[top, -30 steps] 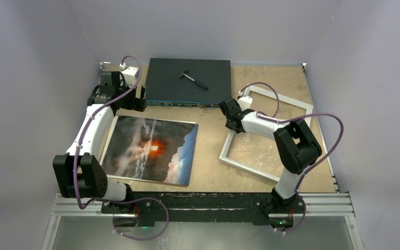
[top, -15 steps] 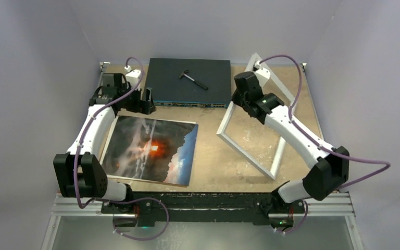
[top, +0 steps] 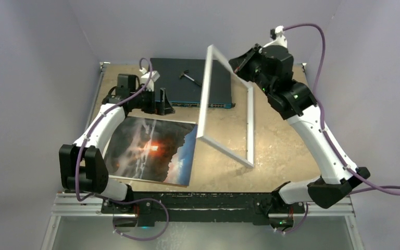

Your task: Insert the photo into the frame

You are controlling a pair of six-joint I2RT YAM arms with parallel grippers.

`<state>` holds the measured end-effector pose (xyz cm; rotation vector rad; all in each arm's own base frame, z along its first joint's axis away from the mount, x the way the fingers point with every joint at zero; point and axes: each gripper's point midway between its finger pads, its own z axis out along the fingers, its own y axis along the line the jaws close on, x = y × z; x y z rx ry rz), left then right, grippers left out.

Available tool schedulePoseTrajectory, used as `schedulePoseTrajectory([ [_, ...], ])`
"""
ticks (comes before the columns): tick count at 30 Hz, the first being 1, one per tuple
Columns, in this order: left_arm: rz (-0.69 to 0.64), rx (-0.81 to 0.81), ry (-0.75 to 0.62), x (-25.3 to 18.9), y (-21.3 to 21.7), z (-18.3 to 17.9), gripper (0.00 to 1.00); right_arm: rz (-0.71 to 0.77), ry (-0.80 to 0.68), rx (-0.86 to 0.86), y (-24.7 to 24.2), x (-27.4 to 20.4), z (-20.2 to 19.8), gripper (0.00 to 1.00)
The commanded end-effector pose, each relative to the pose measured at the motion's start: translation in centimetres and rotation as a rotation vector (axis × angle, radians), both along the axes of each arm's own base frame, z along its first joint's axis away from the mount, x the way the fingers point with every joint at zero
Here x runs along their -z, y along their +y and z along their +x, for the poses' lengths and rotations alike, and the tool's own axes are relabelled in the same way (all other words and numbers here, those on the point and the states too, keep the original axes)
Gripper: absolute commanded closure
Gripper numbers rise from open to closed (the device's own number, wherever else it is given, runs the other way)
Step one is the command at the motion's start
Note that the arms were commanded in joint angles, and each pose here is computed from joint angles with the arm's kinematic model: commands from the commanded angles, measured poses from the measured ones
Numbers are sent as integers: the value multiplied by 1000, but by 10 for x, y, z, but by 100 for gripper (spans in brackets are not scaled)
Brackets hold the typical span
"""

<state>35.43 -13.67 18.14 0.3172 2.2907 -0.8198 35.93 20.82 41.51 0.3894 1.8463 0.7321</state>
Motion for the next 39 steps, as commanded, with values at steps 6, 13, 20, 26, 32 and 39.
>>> schedulePoseTrajectory([
  [6,-119,145,85,25,-87,-21,0,89,-157,-39,1,-77,-13,100],
  [13,-163,81,27,9,-81,-1,0,-156,69,13,1,42,17,52],
  [20,-224,-61,12,-20,-2,26,0,-283,194,-59,46,135,21,19],
  [26,-135,-202,10,-16,68,38,0,-415,259,-115,114,188,14,3],
  [32,-37,-303,23,-8,98,38,0,-558,365,-74,142,259,14,2],
  [39,29,-380,37,-1,114,35,0,-582,397,-55,152,302,22,8],
])
